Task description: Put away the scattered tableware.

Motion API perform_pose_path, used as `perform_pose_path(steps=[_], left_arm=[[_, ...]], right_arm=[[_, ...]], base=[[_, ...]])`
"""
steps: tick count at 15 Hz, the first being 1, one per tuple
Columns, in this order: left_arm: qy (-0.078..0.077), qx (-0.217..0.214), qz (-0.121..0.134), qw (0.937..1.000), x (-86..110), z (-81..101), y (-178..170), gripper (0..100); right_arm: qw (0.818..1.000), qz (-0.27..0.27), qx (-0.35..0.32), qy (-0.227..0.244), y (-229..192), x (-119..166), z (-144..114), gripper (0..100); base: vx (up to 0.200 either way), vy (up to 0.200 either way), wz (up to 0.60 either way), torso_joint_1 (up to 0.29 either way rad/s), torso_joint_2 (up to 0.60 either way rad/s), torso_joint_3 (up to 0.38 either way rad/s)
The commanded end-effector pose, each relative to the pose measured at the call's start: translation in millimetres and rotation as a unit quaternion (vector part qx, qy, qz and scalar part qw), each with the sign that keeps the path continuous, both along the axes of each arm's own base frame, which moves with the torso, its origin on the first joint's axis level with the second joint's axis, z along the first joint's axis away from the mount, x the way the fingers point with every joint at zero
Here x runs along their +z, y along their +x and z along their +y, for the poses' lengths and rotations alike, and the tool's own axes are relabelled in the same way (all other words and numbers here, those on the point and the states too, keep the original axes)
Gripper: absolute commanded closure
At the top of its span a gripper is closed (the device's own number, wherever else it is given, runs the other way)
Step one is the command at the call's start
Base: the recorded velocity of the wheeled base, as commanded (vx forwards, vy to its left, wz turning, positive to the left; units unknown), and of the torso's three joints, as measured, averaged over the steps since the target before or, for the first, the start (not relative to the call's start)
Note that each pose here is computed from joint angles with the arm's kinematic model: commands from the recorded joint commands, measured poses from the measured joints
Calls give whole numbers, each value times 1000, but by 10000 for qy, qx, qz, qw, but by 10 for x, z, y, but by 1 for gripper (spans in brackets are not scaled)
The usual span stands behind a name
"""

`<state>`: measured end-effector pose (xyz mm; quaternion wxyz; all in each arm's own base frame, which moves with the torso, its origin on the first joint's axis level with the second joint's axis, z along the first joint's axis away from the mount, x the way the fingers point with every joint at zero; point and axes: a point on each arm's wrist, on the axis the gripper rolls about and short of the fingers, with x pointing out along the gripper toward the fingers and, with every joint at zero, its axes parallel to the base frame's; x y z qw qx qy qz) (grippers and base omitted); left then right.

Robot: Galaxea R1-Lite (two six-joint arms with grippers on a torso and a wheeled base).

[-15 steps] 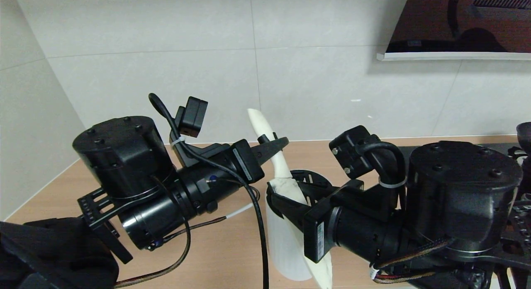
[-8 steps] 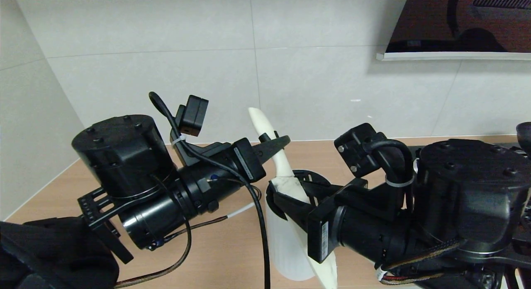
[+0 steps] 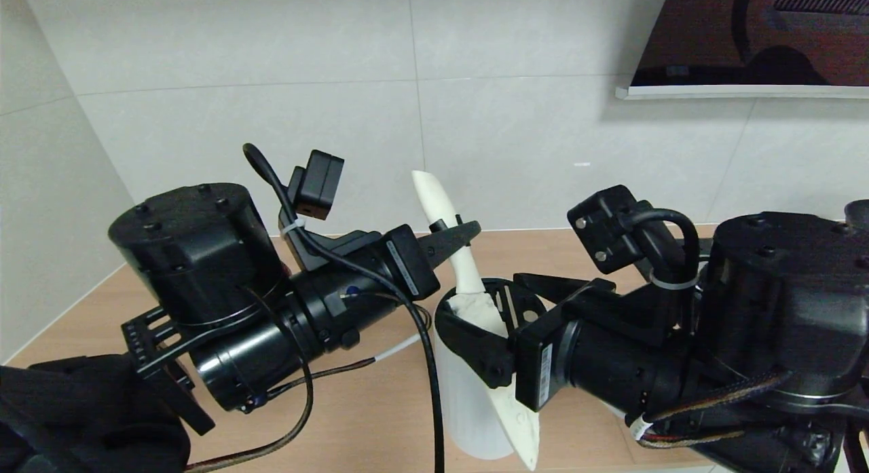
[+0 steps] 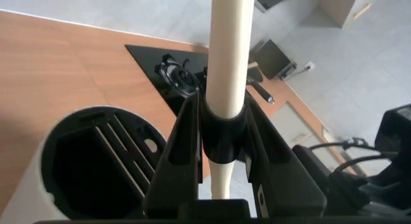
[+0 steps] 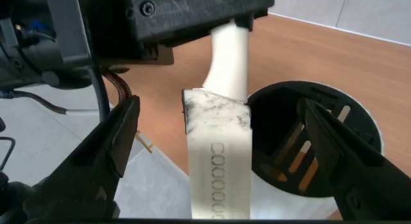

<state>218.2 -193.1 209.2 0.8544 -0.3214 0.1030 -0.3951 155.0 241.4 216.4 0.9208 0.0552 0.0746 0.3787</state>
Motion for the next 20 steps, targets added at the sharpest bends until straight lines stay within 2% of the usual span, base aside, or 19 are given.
perform_pose_path(steps=[1,2,4,6,7,9,10,11,12,13,14,15,16,17,18,20], left_arm=[[26,315,-182,9993,149,23,1,100],[118,658,-278,9974,253,34,24,100],[247,1332,-469,9897,546,63,41,100],[416,1668,-743,9823,796,69,54,100],[575,1985,-962,9737,885,95,43,100],[848,2337,-1072,9626,881,120,11,100],[1247,2410,-1185,9552,797,84,-64,100],[1545,2337,-1279,9514,719,41,-110,100],[1644,2207,-1393,9512,689,-34,-184,100],[1662,2285,-1433,9485,683,-100,-222,100],[1798,2575,-1443,9384,655,-165,-197,100],[1819,2855,-1480,9293,672,-188,-163,100],[1739,3105,-1477,9228,715,-208,-134,100],[1714,3241,-1458,9189,744,-218,-119,100],[1788,3396,-1462,9118,770,-237,-94,100],[2110,3665,-1591,8921,790,-345,7,100]], right_arm=[[9992,-171,-256,243,50,189,-234,0],[9985,-220,-394,311,98,259,-356,0],[9971,-317,-539,430,173,376,-570,0],[9957,-376,-698,482,233,432,-703,0],[9943,-394,-859,487,279,442,-770,0],[9934,-389,-980,448,330,429,-810,0],[9934,-364,-1003,419,353,413,-805,0],[9936,-337,-1004,391,368,394,-792,0],[9937,-327,-1011,368,380,380,-782,0],[9937,-321,-1011,363,383,376,-780,0],[9937,-327,-1011,368,380,380,-782,0],[9937,-327,-1011,368,380,380,-782,0],[9938,-311,-1011,351,382,367,-781,0],[9938,-306,-1011,346,381,363,-781,0],[9938,-310,-1011,340,382,365,-781,0],[9938,-295,-1019,323,393,351,-771,0]], base=[[0,0,0,0,0,0],[0,0,0,0,0,0],[0,0,0,0,0,0],[0,0,0,0,0,0],[0,0,0,0,0,0],[0,0,0,0,0,0],[0,0,0,0,0,0],[0,0,0,0,0,0],[0,0,0,0,0,0],[0,0,0,0,0,0],[0,0,0,0,0,0],[0,0,0,0,0,0],[0,0,0,0,0,0],[0,0,0,0,0,0],[0,0,0,0,0,0],[0,0,0,0,0,0]])
